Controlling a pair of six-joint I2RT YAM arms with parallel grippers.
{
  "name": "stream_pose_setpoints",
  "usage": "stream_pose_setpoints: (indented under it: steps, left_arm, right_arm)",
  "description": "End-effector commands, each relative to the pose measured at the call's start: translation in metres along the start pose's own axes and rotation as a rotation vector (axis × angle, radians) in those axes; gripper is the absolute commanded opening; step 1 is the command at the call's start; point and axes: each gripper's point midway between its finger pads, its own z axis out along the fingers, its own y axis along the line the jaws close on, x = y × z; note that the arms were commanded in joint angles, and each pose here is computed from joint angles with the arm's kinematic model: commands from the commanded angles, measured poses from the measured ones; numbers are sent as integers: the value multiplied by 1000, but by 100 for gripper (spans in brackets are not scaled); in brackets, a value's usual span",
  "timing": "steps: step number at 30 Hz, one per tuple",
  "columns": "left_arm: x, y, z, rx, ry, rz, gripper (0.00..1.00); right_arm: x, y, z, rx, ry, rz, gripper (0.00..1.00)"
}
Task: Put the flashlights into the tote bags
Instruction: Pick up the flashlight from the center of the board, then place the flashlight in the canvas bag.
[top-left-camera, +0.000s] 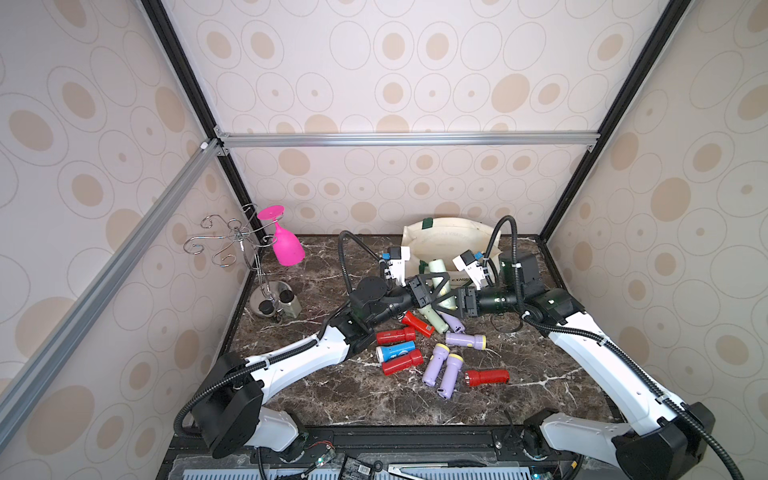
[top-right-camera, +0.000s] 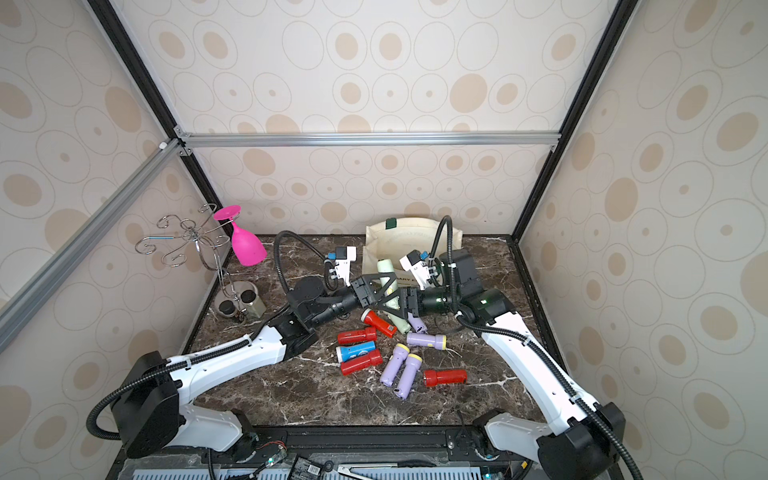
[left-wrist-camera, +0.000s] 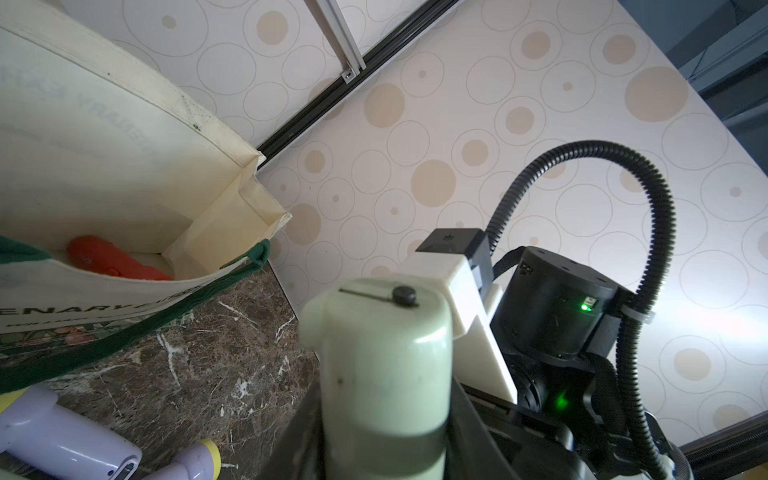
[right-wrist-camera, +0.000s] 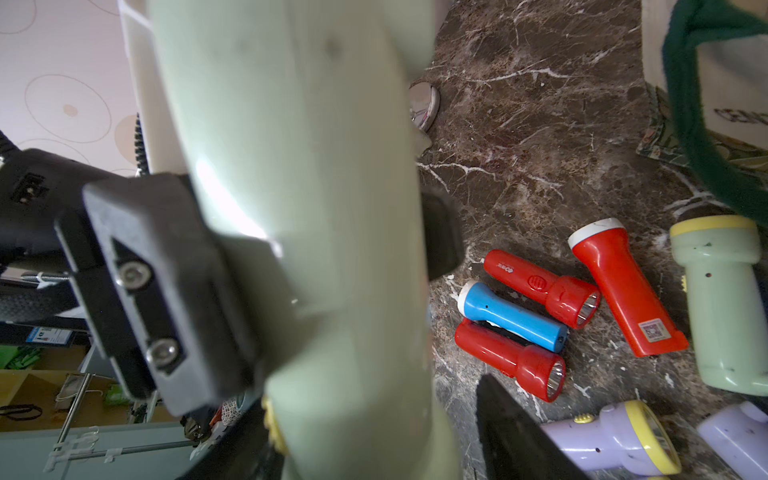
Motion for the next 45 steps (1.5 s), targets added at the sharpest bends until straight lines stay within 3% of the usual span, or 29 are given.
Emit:
stream_pose_setpoints:
  steps: [1,3,7,11,17,21,26,30,33,36,45]
  left_arm:
    - [-8,-18,2,68,-36,-2,8]
    - [-8,-18,3,73,-39,-5,8]
    - [-6,-18,5,76,-38,-9,8]
    - [-6,-16,3,69,-43,-10,12]
    - [-7,-10,-2,41,-57,-4,68]
    - [-8,-7,-5,14,-58,12,87]
    - [-10,3,-17,-36,-83,14,89]
    - [-7,26,-24,-180,-51,54,88]
    - [4,52,-29,-343,33,85,88]
    - [12,64,-35,-424,96,116,88]
    - [17,67,-45,-428,91,94,88]
  right_arm:
    - [-1,8,-7,-18,-25,-29,54]
    - [-4,11,-9,-22,-38,-40,43]
    - [-6,14,-11,-26,-43,-44,37]
    - [-11,16,-14,-18,-56,-53,25]
    - [-21,7,-27,66,-90,-68,3]
    - [-30,-15,-34,202,-85,-61,0]
    - [-49,-48,-48,440,-62,-64,0]
    - [-70,-77,-60,616,-38,-17,0]
    - [-83,-87,-64,684,-20,-24,0]
    - [-99,-96,-65,731,-15,-33,0]
    - [-140,-135,-46,828,65,-67,0]
